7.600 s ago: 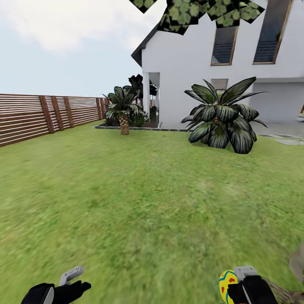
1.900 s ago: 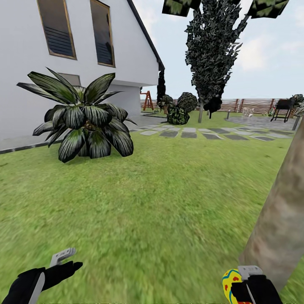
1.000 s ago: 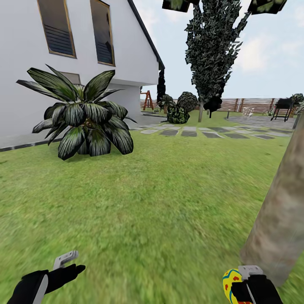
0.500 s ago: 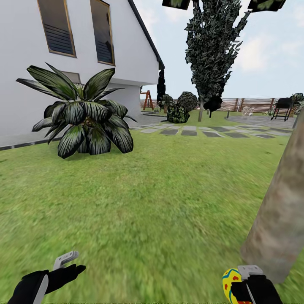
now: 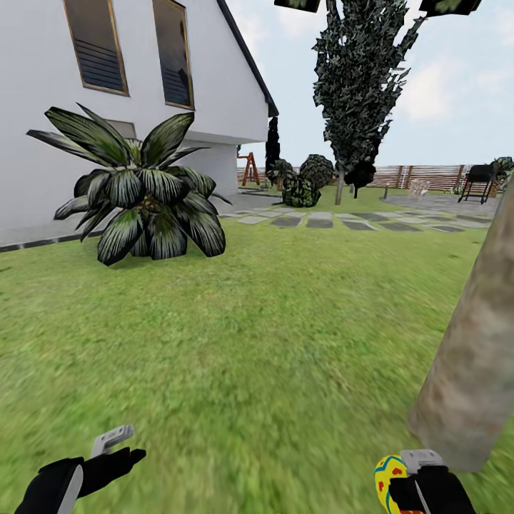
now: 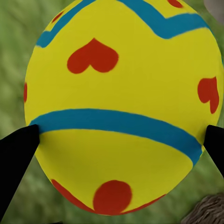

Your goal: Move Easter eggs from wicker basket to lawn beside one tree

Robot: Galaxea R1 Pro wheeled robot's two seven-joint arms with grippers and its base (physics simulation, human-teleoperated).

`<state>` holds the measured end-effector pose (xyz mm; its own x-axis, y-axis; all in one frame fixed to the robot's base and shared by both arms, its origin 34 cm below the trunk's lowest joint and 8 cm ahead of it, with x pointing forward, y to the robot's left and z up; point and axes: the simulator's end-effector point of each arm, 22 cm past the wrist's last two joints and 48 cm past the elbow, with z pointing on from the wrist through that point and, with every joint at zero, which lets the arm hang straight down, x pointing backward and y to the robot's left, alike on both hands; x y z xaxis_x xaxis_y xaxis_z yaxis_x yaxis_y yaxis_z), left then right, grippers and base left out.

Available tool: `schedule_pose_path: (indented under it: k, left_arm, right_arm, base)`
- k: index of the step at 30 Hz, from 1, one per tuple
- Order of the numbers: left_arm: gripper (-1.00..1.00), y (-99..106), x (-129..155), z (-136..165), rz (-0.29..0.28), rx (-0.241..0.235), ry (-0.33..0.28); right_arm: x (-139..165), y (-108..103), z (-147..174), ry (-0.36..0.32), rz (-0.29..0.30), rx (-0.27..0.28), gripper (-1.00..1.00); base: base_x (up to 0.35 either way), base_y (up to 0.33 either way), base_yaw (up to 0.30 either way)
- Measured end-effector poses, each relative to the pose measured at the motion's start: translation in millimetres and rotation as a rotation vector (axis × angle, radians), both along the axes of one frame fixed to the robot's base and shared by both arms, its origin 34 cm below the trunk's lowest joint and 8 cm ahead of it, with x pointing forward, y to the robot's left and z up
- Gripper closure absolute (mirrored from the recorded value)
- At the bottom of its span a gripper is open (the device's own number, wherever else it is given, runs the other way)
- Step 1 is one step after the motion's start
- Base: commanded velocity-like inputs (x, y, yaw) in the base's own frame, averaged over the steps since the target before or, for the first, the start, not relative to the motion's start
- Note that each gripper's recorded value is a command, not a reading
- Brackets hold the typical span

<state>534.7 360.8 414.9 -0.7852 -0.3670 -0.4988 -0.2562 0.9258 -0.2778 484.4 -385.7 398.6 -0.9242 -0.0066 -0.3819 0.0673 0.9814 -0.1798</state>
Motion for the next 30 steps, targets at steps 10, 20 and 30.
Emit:
schedule_pose_path:
  k: [10, 20, 30]
  left_arm:
    - [-1.00, -2, -8, -26, -0.001, -0.005, 0.008]
    - [-1.00, -2, -14, -48, -0.002, -0.006, 0.007]
    - [-1.00, -4, -17, -59, -0.005, -0.014, 0.005]
  right_arm:
    - [-5, 1, -22, 0.000, 0.001, 0.000, 1.00]
    - [-11, 1, -45, -0.001, 0.002, 0.001, 1.00]
    - [-14, 1, -55, -0.002, 0.002, 0.000, 1.00]
  base:
    - [0.000, 0.000, 0.000]
    - [0.000, 0.000, 0.000]
    - [0.069, -0.018, 0.000]
